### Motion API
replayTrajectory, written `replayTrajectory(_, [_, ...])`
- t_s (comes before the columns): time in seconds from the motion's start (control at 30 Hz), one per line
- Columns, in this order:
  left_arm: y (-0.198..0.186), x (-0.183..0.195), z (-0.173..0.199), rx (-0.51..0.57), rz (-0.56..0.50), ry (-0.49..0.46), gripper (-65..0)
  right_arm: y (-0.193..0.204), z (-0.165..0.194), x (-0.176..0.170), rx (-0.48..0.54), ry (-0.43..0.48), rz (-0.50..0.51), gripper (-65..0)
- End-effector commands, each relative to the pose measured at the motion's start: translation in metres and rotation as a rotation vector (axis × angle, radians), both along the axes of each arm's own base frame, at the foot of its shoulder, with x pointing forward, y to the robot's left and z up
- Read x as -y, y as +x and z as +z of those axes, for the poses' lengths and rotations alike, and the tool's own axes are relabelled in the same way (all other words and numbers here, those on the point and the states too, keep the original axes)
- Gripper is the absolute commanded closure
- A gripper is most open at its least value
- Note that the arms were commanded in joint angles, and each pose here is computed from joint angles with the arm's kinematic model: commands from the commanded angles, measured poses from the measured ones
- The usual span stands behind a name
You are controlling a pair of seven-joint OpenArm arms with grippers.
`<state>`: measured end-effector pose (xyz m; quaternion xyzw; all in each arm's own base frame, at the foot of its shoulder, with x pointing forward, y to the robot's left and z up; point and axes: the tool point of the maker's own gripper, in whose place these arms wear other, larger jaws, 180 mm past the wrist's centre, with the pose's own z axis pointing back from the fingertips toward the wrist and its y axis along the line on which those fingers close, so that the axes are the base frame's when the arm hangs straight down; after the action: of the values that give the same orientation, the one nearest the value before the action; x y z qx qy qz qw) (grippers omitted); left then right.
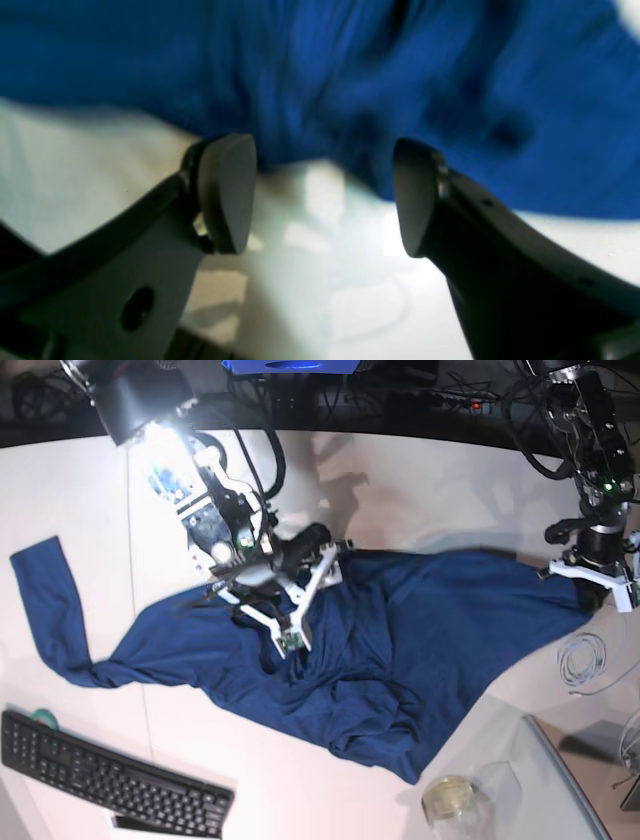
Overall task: Layout the t-shirt on the table in an organized manner, then fold the t-shirt properly
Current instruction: 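Release the fabric and move the right gripper back to the shirt edge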
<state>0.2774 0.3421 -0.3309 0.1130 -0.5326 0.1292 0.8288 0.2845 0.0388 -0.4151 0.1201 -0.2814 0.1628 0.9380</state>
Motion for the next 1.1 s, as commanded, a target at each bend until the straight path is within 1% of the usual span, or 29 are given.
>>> replayTrajectory(0.0, [0.005,-0.005,0.019,0.055,-0.004,0.031,0.0,0.016,0.011,-0.002,0.076,0.017,-0.005,-39.0])
replayTrajectory(0.07, [0.005,-0.01,0.025,0.06,0.001,0.046,0.0,0.013,-0.004,0.0,0.066,0.008,-0.013,-39.0])
replayTrajectory(0.2, [0.003,-0.01,0.022,0.047,-0.008,0.05,0.0,0.006,-0.036,0.008,0.021,-0.029,-0.022,-39.0])
replayTrajectory(0.33, [0.003,-0.011,0.022,0.047,-0.006,0.05,0.0,0.012,-0.052,0.013,0.043,-0.042,-0.036,-38.7])
replayTrajectory(0.37, [0.003,-0.011,0.022,0.047,-0.007,0.052,0.0,0.013,-0.058,0.017,0.042,-0.053,-0.039,-36.8])
replayTrajectory(0.4, [0.003,-0.012,0.022,0.047,-0.005,0.052,0.0,0.015,-0.065,0.023,0.035,-0.068,-0.048,-31.8])
replayTrajectory(0.43, [0.002,-0.012,0.022,0.047,-0.004,0.053,0.0,0.016,-0.07,0.028,0.026,-0.082,-0.05,-24.6])
replayTrajectory(0.47, [0.002,-0.013,0.023,0.047,-0.004,0.054,0.0,0.015,-0.075,0.033,0.015,-0.097,-0.051,-15.6])
replayTrajectory(0.5, [0.003,-0.014,0.024,0.046,-0.008,0.062,0.0,0.014,-0.08,0.044,0.007,-0.119,-0.055,-8.7])
replayTrajectory(0.53, [0.004,-0.014,0.024,0.044,-0.011,0.065,0.0,0.012,-0.082,0.055,0.008,-0.139,-0.056,-7.5])
replayTrajectory(0.6, [0.002,-0.016,0.019,0.03,-0.006,0.059,0.0,0.005,-0.085,0.073,0.005,-0.165,-0.059,-7.1])
replayTrajectory(0.73, [-0.001,-0.019,0.008,0.005,0.002,0.046,0.0,-0.005,-0.084,0.123,0.019,-0.233,-0.078,-7.1])
replayTrajectory(0.87, [-0.003,-0.017,0.004,-0.002,0.005,0.037,0.0,-0.012,-0.083,0.181,0.007,-0.277,-0.197,-7.4])
replayTrajectory(0.93, [-0.007,-0.015,0.001,-0.013,0.001,0.037,0.0,-0.011,-0.08,0.213,0.0,-0.303,-0.271,-7.7])
replayTrajectory(1.0, [-0.007,-0.01,-0.002,-0.021,-0.014,0.034,0.0,-0.01,-0.076,0.244,-0.029,-0.324,-0.357,-8.1])
replayTrajectory(1.07, [-0.005,-0.004,-0.005,-0.029,-0.032,0.03,0.0,-0.011,-0.069,0.275,-0.049,-0.337,-0.45,-13.4])
